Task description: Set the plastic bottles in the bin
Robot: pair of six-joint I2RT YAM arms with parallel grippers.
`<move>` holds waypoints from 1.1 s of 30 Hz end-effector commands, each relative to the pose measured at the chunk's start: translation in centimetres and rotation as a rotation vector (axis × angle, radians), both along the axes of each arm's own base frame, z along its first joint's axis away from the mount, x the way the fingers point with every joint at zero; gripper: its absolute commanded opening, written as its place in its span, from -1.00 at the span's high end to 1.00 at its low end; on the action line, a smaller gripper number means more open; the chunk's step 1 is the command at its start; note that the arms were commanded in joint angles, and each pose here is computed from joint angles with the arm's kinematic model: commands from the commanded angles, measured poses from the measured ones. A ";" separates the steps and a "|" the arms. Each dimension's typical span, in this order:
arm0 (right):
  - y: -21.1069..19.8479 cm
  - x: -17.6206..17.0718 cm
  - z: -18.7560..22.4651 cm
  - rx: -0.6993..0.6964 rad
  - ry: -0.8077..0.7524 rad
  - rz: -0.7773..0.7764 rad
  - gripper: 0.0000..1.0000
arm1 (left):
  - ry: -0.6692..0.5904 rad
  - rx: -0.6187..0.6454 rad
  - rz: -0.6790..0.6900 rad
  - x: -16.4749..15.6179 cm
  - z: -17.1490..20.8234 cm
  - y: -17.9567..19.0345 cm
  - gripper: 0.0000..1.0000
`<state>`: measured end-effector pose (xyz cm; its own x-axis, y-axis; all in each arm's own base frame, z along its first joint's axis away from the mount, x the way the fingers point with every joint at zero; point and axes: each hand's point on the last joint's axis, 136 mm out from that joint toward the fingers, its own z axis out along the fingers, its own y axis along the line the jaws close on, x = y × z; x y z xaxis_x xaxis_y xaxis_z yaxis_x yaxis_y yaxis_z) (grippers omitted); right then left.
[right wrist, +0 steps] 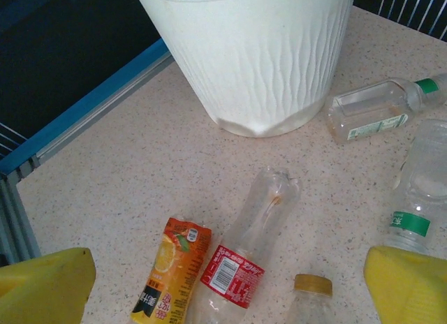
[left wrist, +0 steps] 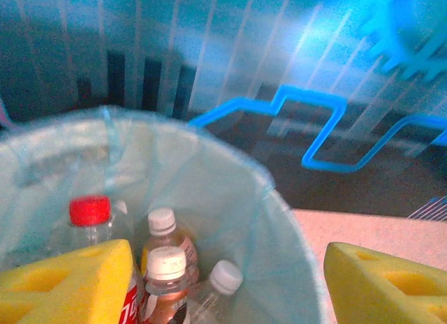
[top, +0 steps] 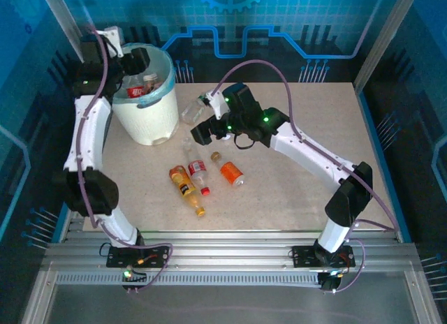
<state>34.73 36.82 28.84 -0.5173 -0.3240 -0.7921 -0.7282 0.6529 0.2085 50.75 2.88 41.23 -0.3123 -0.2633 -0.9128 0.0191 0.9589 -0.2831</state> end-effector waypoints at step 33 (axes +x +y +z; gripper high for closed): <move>-7.4 -5.7 -25.1 -0.604 0.451 -0.089 -0.74 | 0.110 0.184 -0.834 -20.3 -13.9 -20.8 -0.73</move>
<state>29.66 29.10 4.19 -0.7952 -0.5636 -0.2235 -0.5907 0.8032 0.0763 30.59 -17.74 26.93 -0.4414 0.2469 -0.8627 0.7172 0.6749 -0.1738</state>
